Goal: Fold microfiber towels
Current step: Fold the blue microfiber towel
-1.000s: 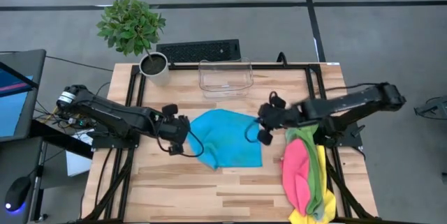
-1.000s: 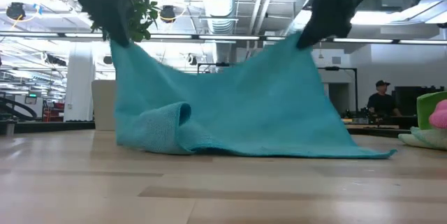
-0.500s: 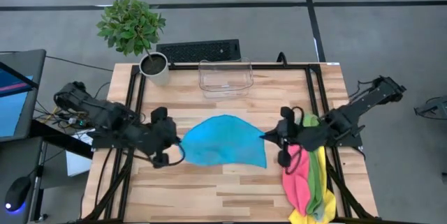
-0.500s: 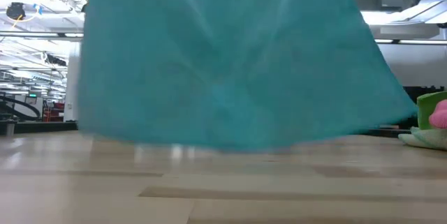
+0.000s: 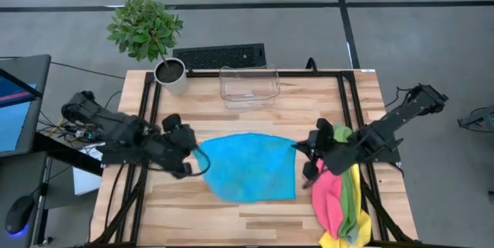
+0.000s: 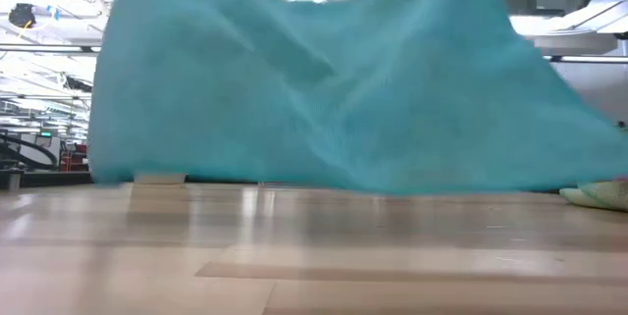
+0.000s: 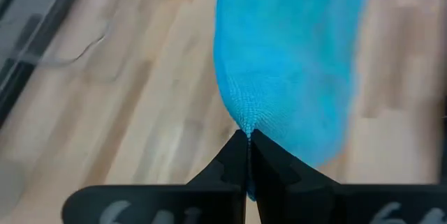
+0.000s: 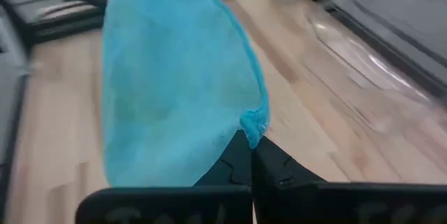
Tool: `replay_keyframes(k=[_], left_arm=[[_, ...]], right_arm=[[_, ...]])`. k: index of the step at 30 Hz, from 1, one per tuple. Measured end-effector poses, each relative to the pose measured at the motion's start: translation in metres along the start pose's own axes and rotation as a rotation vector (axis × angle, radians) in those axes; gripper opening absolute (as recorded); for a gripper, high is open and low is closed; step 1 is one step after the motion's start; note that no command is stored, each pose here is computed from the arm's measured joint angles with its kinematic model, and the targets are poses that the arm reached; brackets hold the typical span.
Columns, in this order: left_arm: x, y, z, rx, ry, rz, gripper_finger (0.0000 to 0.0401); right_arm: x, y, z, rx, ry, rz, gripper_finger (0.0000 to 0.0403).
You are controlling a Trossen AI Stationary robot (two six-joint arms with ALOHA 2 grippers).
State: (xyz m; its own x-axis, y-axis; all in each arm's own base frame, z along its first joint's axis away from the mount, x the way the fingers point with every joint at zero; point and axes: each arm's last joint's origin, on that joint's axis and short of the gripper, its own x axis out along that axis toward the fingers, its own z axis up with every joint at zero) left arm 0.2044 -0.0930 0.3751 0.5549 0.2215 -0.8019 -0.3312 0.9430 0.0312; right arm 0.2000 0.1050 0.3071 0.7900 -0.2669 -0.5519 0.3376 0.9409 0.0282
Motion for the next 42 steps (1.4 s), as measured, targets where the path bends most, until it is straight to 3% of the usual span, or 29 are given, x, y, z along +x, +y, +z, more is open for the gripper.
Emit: replay_keyframes(k=[8, 16, 27, 35, 42], left_arm=[[0.079, 0.026, -0.023, 0.049, 0.135, 0.187, 0.0000], [0.135, 0.061, -0.029, 0.121, 0.126, 0.255, 0.0000], [0.148, 0.095, -0.020, 0.165, 0.140, 0.306, 0.0000], [0.151, 0.084, -0.022, 0.146, 0.115, 0.210, 0.0000], [0.155, 0.068, -0.040, 0.122, 0.137, 0.184, 0.0000]], right_arm=[[0.033, -0.029, -0.020, 0.040, 0.111, -0.139, 0.0012], [0.044, -0.054, -0.018, 0.028, 0.174, -0.266, 0.0013], [0.073, -0.072, -0.021, -0.050, 0.297, -0.402, 0.0013], [0.099, -0.065, -0.037, -0.135, 0.412, -0.450, 0.0013], [0.093, -0.047, -0.047, -0.154, 0.414, -0.410, 0.0013]])
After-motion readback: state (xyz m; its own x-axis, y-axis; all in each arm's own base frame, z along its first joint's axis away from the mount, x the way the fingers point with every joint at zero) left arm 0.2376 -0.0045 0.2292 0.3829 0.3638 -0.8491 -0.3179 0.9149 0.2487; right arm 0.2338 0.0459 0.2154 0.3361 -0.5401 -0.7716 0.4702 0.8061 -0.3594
